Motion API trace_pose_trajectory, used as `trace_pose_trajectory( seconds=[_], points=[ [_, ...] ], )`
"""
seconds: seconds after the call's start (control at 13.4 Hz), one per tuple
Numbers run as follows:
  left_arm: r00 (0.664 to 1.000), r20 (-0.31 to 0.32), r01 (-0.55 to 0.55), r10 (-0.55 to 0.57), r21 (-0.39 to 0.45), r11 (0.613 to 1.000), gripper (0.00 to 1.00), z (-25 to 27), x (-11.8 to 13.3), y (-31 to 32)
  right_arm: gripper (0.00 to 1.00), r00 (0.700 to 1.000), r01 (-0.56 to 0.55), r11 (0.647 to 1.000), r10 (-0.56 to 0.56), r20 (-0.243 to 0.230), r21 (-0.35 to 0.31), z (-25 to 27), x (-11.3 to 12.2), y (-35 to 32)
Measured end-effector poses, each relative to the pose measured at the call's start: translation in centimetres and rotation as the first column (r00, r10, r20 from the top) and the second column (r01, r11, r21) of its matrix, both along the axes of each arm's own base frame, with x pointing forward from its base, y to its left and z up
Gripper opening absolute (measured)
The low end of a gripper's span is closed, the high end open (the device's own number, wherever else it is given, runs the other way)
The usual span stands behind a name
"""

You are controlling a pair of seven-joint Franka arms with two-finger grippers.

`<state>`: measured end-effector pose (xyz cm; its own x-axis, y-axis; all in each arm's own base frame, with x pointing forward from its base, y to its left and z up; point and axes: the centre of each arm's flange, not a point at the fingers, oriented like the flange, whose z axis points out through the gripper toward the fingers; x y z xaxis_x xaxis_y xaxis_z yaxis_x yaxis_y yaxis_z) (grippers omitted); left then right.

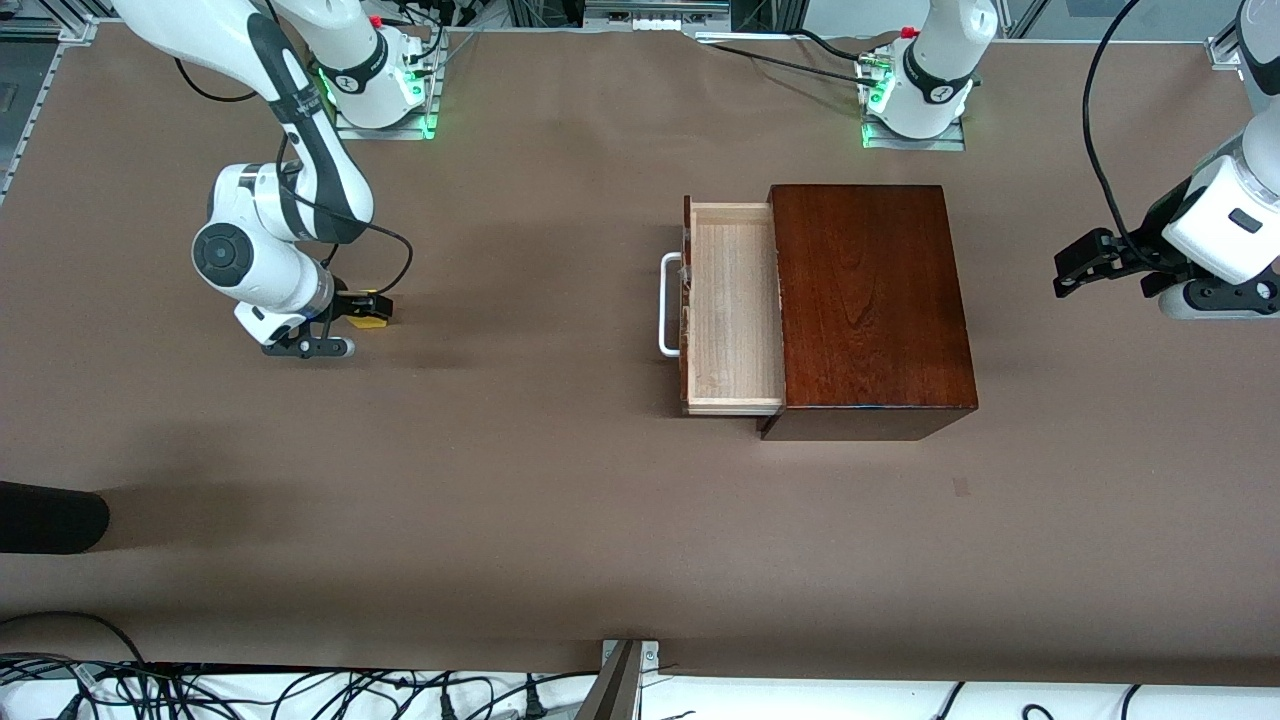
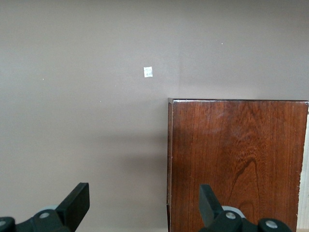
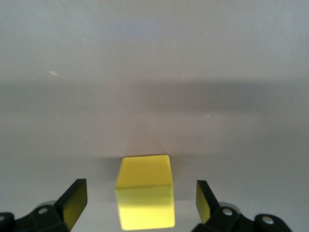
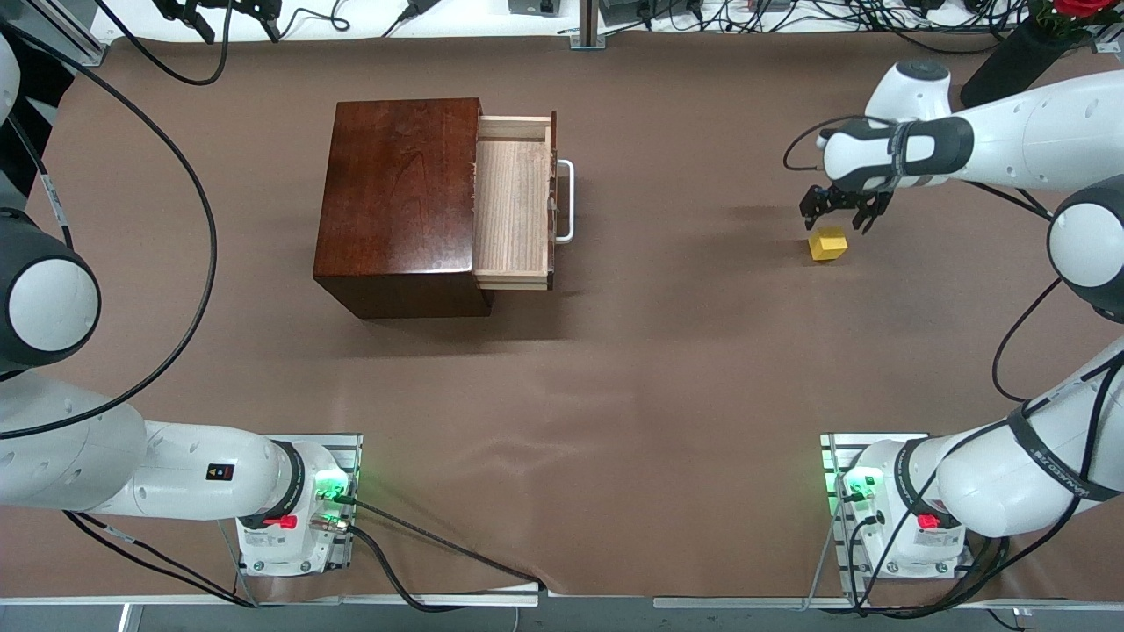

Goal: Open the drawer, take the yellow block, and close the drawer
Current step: 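Lower the cube onto the table and open the right gripper, then move the left gripper to the open drawer front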

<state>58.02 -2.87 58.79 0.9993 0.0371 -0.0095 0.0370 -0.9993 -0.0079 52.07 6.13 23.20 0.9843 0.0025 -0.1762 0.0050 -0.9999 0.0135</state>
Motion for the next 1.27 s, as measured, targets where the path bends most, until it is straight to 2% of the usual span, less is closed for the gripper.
trace_pose_trajectory(
  seconds=[0.3,0.52,0.82,1.05,1.27],
  points=[
    [0.999,0.000,-0.045,0.045,0.000,0.999,1.00,0.0,0.0,-0.6,1.00,1.000,-0.001,1.000,0.001,-0.010,0.028,12.7,6.2,1.5],
    [0.995,-0.007,-0.100,0.100,-0.001,0.995,1.00,0.1,-0.3,-3.1,1.00,0.999,0.045,0.999,-0.045,0.000,0.030,20.6,8.1,0.0],
    [0.977,-0.021,-0.213,0.213,0.000,0.977,1.00,0.3,-1.5,-9.3,1.00,0.997,0.078,0.997,-0.078,-0.013,0.016,27.1,8.0,-2.8],
    [0.954,-0.035,-0.296,0.296,0.005,0.955,1.00,-0.2,-2.9,-14.9,1.00,0.995,0.100,0.995,-0.101,0.013,0.028,30.6,6.7,-4.6],
    [0.917,-0.062,-0.393,0.393,0.019,0.919,1.00,-1.6,-4.3,-20.5,1.00,0.993,0.108,0.994,-0.109,0.038,0.021,32.7,5.4,-6.1]
  ],
)
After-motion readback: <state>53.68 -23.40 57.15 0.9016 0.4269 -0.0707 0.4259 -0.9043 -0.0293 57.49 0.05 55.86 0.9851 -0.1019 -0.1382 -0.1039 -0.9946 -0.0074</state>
